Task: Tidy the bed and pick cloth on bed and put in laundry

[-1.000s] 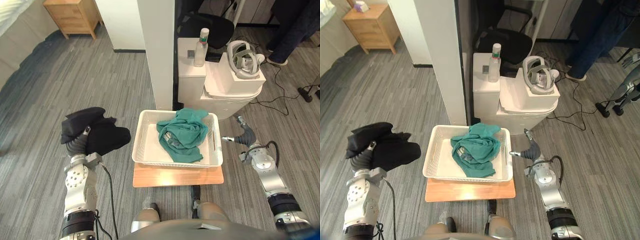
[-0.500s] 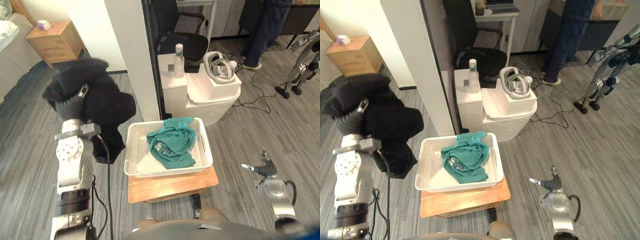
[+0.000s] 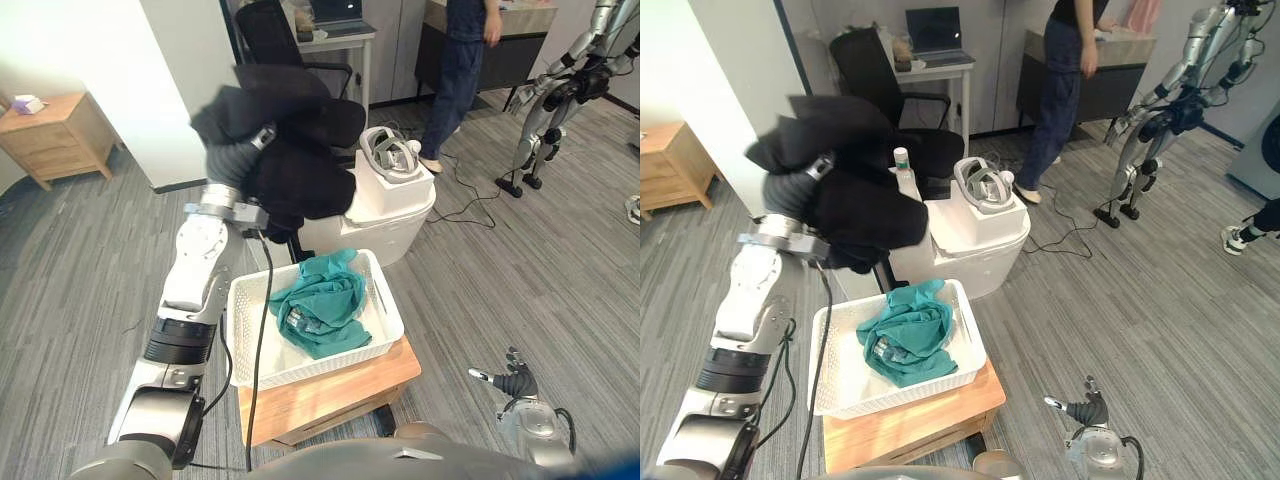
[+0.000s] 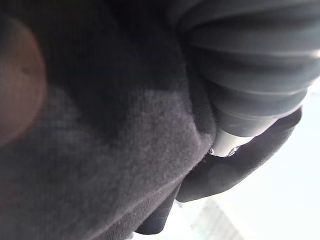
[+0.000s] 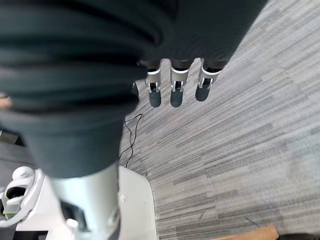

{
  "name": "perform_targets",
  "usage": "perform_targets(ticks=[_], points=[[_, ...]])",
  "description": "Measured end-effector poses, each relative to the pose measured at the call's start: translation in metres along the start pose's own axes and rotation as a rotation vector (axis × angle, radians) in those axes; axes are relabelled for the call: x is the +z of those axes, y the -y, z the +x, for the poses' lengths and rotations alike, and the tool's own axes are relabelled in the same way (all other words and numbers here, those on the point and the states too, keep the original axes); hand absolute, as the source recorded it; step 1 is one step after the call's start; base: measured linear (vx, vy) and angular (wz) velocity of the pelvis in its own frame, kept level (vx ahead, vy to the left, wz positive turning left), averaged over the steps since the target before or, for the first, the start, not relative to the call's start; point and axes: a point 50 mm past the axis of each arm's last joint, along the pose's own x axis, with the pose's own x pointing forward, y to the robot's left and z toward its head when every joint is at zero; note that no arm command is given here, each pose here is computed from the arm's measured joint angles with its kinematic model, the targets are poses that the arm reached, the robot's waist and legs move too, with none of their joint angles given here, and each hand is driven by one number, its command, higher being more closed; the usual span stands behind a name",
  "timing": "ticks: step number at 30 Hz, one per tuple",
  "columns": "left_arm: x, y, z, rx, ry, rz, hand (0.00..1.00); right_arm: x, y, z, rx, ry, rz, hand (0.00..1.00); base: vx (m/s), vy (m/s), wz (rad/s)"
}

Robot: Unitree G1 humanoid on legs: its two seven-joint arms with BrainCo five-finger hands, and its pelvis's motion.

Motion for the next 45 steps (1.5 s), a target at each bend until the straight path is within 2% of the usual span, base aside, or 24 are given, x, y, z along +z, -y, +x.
perform_targets(ticks=[6,12,17,20,25,26,29,31,32,34,38,41,43,45], points=[[-0.041,0.022,-0.018,-0.036,-0.154,-0.051,1.00,-0.003,-0.001,-0.003,-0.012,0.020,0.002,0.00,0.01,0.013,-0.05],[-0.044,0.024,-0.020,-0.042,-0.172,-0.035,1.00,-0.004,-0.005,-0.003,0.005,0.027,-0.009,0.00,-0.02,-0.016,0.03],[-0.047,0.032,-0.023,-0.087,-0.193,-0.075,1.00,-0.008,-0.008,-0.003,0.011,0.006,-0.016,0.00,0.00,-0.030,0.10],[-0.058,0.046,-0.039,-0.149,-0.254,-0.138,1.00,-0.009,-0.008,-0.001,0.001,-0.007,-0.016,0.00,0.02,0.003,0.04],[-0.094,0.073,-0.079,-0.196,-0.488,-0.241,1.00,-0.008,-0.017,-0.001,0.016,-0.015,0.002,0.00,0.00,0.001,0.02],[-0.110,0.074,-0.092,-0.171,-0.586,-0.239,1.00,-0.009,-0.022,-0.002,0.031,-0.022,0.006,0.00,-0.04,-0.014,0.08],[-0.131,0.068,-0.105,-0.100,-0.687,-0.198,1.00,-0.008,-0.025,-0.002,0.044,-0.017,-0.001,0.00,-0.06,-0.029,0.03],[-0.152,0.053,-0.120,0.015,-0.800,-0.131,1.00,-0.003,-0.028,0.000,0.056,-0.003,-0.006,0.00,-0.08,-0.049,-0.09],[-0.157,0.049,-0.124,0.049,-0.826,-0.122,0.00,-0.001,-0.028,0.001,0.056,0.004,-0.004,0.00,-0.08,-0.056,-0.14],[-0.170,0.033,-0.128,0.186,-0.884,-0.095,0.00,0.013,-0.026,0.007,0.049,0.043,-0.007,0.00,-0.08,-0.055,-0.12],[-0.169,0.015,-0.110,0.326,-0.833,-0.045,0.00,0.042,-0.023,0.019,0.036,0.125,0.000,0.00,-0.05,-0.045,-0.13],[-0.159,0.010,-0.076,0.397,-0.753,-0.063,0.00,0.068,-0.019,0.026,0.017,0.206,0.000,0.00,0.00,0.006,-0.08],[-0.142,-0.003,-0.044,0.470,-0.670,-0.128,0.00,0.088,-0.021,0.029,0.027,0.273,-0.011,0.00,-0.01,0.003,-0.02],[-0.129,-0.015,-0.027,0.485,-0.614,-0.136,0.00,0.098,-0.022,0.030,0.032,0.299,0.000,0.00,0.00,0.000,0.00]])
